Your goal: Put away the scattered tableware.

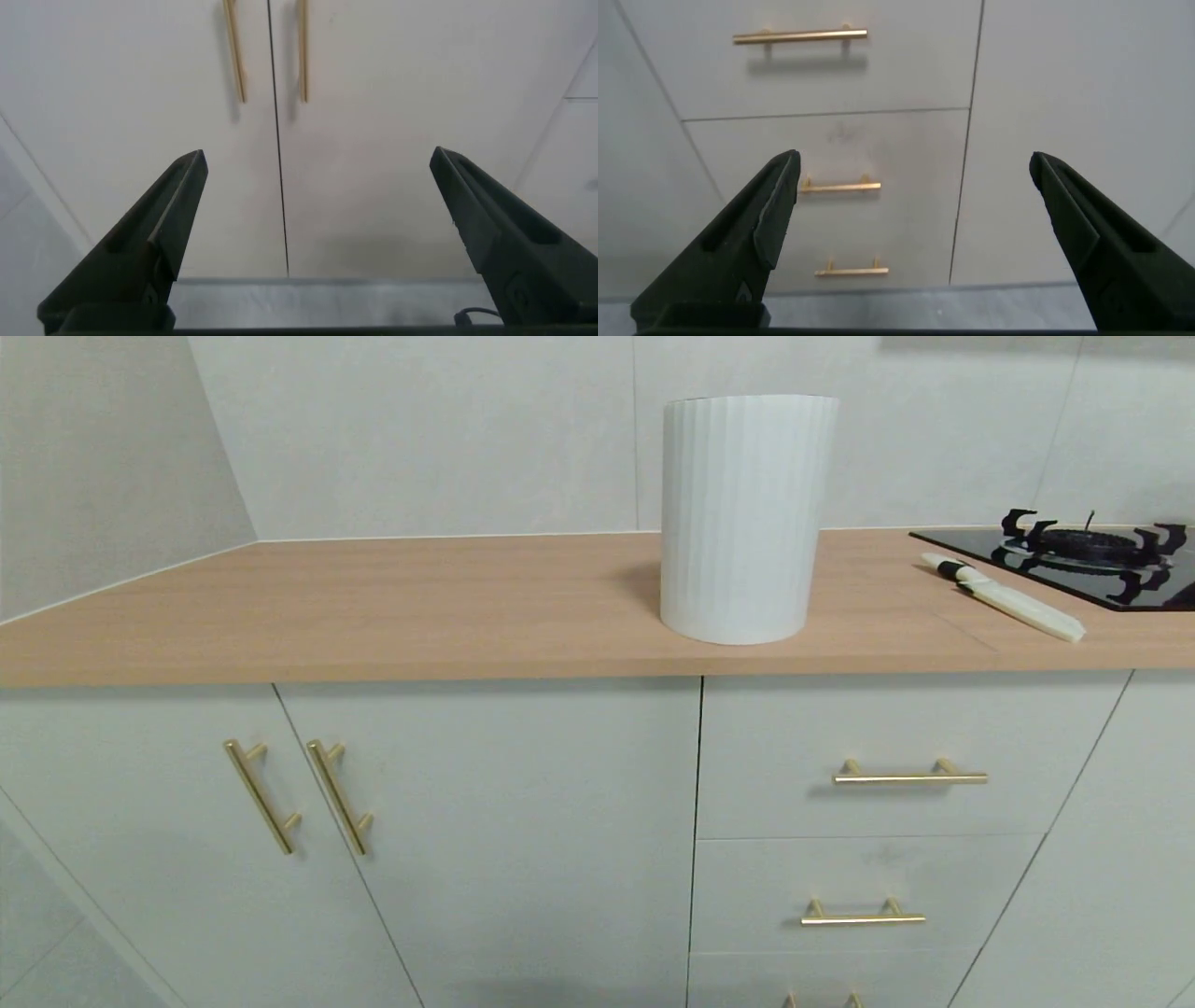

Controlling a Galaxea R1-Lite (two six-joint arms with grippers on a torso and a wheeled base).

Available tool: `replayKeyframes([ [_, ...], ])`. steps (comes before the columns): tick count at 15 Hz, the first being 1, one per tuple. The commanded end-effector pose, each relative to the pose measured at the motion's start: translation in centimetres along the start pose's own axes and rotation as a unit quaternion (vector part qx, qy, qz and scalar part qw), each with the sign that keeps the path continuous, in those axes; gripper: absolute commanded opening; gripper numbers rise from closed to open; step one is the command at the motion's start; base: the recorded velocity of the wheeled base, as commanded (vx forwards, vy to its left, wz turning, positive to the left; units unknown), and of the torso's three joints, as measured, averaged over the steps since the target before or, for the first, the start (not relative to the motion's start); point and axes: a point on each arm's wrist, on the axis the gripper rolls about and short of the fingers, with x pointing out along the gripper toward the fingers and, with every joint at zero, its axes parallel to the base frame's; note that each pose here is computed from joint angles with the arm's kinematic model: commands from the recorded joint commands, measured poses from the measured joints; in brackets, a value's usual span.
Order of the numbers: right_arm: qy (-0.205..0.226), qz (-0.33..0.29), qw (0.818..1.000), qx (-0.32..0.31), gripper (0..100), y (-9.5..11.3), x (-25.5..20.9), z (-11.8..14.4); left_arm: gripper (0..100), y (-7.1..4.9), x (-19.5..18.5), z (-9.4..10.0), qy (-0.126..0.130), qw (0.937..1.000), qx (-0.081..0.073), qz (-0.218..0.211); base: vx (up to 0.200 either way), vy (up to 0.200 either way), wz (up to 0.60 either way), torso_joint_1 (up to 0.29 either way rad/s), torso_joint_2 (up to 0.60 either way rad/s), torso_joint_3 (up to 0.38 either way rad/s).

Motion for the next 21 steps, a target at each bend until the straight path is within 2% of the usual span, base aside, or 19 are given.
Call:
replayKeyframes([
  [1, 0.001, 0.0, 1.0, 0.0, 100, 0.0, 0.01, 0.01, 100, 0.0, 0.0, 0.0, 0.0, 1.0, 0.0, 0.0, 0.2, 0.0, 0.0, 0.007, 0.0, 0.007],
  [3, 0.001, 0.0, 1.0, 0.0, 100, 0.0, 0.01, 0.01, 100, 0.0, 0.0, 0.0, 0.0, 1.0, 0.0, 0.0, 0.2, 0.0, 0.0, 0.005, 0.0, 0.005],
  [12, 0.001, 0.0, 1.0, -0.001, 100, 0.0, 0.01, 0.01, 100, 0.0, 0.0, 0.0, 0.0, 1.0, -0.001, 0.0, 0.0, 0.0, 0.0, 0.0, 0.0, 0.0],
  [20, 0.001, 0.0, 1.0, -0.002, 100, 0.0, 0.01, 0.01, 100, 0.0, 0.0, 0.0, 0.0, 1.0, -0.001, 0.0, 0.0, -0.2, 0.0, 0.002, 0.0, 0.004],
  [21, 0.001, 0.0, 1.0, -0.002, 100, 0.0, 0.01, 0.01, 100, 0.0, 0.0, 0.0, 0.0, 1.0, -0.001, 0.0, 0.0, 0.0, 0.0, 0.0, 0.0, 0.0],
])
